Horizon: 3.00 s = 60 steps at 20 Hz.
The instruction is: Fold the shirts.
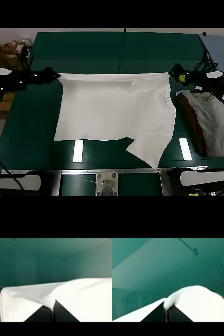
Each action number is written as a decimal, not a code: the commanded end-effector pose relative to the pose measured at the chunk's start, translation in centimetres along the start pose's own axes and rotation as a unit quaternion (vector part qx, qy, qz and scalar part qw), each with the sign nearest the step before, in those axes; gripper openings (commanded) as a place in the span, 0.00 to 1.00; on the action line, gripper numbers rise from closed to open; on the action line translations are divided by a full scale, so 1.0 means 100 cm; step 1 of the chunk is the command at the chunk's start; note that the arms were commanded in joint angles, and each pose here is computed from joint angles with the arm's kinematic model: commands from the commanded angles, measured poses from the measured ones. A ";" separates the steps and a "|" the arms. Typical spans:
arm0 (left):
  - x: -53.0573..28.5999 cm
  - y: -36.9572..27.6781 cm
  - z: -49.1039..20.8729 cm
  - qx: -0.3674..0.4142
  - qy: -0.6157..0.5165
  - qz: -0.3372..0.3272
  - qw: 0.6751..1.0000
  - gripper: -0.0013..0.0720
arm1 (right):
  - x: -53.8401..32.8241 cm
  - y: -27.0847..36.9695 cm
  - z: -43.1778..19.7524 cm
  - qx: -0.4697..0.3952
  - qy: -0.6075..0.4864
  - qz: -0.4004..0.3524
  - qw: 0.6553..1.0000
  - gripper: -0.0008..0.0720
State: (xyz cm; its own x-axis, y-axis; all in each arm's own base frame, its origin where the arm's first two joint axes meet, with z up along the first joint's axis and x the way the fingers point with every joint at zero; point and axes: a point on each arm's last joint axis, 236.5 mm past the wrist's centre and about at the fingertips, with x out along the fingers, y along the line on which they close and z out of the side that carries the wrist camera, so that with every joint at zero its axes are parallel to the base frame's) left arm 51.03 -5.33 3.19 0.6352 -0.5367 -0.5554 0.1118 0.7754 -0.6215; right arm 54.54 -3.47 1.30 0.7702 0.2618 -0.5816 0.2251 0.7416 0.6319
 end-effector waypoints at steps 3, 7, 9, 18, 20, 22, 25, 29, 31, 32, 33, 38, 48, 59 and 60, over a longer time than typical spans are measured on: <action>0.023 0.002 0.052 0.010 -0.065 0.017 0.998 0.05 | 0.032 0.018 0.046 -0.021 -0.023 0.026 0.999 0.03; 0.016 -0.009 0.071 0.031 -0.081 0.014 0.996 0.05 | 0.024 0.038 0.066 -0.040 -0.038 0.042 0.998 0.03; 0.017 -0.006 0.064 0.042 -0.066 0.019 0.997 0.05 | 0.024 0.033 0.057 -0.055 -0.016 0.036 0.998 0.03; 0.013 0.034 -0.032 0.052 0.128 0.085 0.987 0.05 | -0.017 -0.052 -0.042 -0.090 0.226 -0.043 0.969 0.03; 0.017 0.045 -0.048 0.038 0.136 0.092 0.986 0.05 | -0.015 -0.063 -0.065 -0.078 0.249 -0.050 0.964 0.03; 0.023 0.056 -0.067 0.015 0.140 0.097 0.985 0.05 | -0.012 -0.074 -0.085 -0.066 0.265 -0.056 0.960 0.03; 0.029 0.061 -0.081 -0.012 0.135 0.092 0.987 0.05 | -0.010 -0.083 -0.098 -0.059 0.273 -0.061 0.958 0.03; 0.030 0.047 -0.089 -0.033 0.148 0.065 0.986 0.05 | -0.009 -0.081 -0.094 -0.061 0.265 -0.061 0.960 0.03; 0.027 0.042 -0.098 -0.037 0.168 0.054 0.984 0.20 | -0.011 -0.080 -0.093 -0.062 0.269 -0.059 0.959 0.09; 0.026 0.038 -0.103 -0.044 0.179 0.049 0.982 0.65 | -0.013 -0.078 -0.090 -0.063 0.270 -0.057 0.959 0.27; 0.023 0.035 -0.109 -0.056 0.193 0.044 0.979 0.72 | -0.018 -0.077 -0.085 -0.058 0.272 -0.057 0.959 0.34; -0.023 0.031 -0.137 -0.072 0.323 0.090 0.939 0.69 | -0.067 -0.082 -0.058 0.008 0.299 -0.065 0.952 0.11; -0.123 0.009 -0.148 -0.019 0.310 0.189 0.932 0.05 | -0.182 -0.098 -0.137 0.098 0.260 -0.116 0.954 0.04; -0.104 -0.008 -0.307 -0.244 0.217 0.109 0.939 0.90 | -0.196 -0.129 -0.289 0.199 0.290 -0.159 0.923 0.73; -0.098 -0.004 -0.311 -0.266 0.201 0.107 0.937 0.90 | -0.194 -0.132 -0.285 0.197 0.281 -0.161 0.925 0.73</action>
State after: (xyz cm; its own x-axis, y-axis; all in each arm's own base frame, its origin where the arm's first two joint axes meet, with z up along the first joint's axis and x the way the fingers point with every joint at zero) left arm 21.46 -9.46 -5.83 0.1730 -0.5134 -0.8406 -0.3335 0.7725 -0.5404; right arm 20.07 -0.66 -9.01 0.2071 0.4527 -0.8673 0.6544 0.5949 0.4667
